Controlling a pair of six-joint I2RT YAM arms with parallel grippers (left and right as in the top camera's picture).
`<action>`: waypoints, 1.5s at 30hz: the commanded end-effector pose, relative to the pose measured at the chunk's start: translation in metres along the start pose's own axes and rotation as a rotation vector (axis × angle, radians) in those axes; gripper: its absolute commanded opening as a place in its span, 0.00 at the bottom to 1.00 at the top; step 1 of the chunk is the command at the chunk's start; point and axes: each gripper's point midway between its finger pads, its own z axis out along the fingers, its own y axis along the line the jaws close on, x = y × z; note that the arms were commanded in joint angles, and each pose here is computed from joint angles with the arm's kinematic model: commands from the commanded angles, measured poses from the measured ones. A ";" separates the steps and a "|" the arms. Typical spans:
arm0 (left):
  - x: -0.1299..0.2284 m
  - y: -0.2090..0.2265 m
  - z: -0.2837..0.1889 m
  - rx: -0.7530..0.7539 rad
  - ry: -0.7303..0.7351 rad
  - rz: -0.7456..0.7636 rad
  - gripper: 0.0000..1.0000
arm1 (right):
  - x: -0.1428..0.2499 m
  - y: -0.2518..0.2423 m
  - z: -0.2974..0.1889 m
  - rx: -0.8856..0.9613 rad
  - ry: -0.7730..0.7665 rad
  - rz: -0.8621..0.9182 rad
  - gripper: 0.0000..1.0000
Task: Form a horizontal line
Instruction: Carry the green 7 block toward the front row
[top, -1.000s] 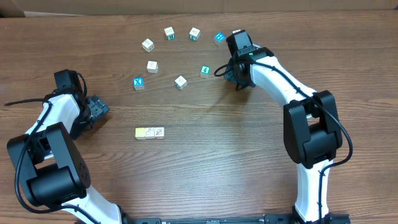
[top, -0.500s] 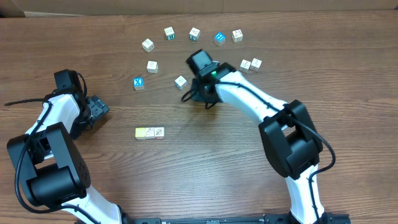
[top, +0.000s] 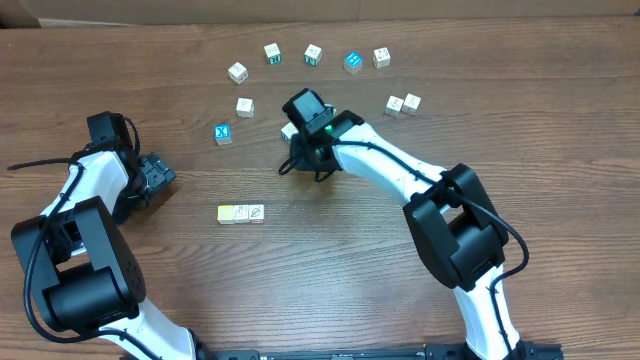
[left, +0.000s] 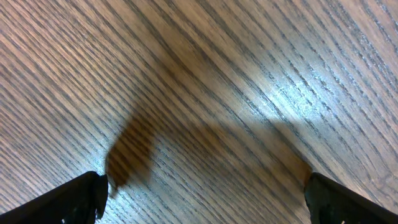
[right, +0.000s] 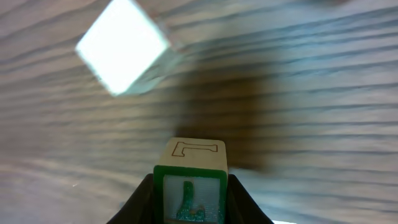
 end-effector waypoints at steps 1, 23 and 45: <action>0.007 0.003 0.007 -0.019 0.024 0.005 1.00 | 0.016 0.016 0.008 -0.027 0.027 -0.061 0.11; 0.007 0.003 0.007 -0.019 0.023 0.005 0.99 | -0.002 0.024 0.008 -0.014 -0.083 -0.073 0.08; 0.007 0.003 0.007 -0.019 0.024 0.005 1.00 | -0.063 0.037 -0.011 -0.035 -0.323 -0.088 0.07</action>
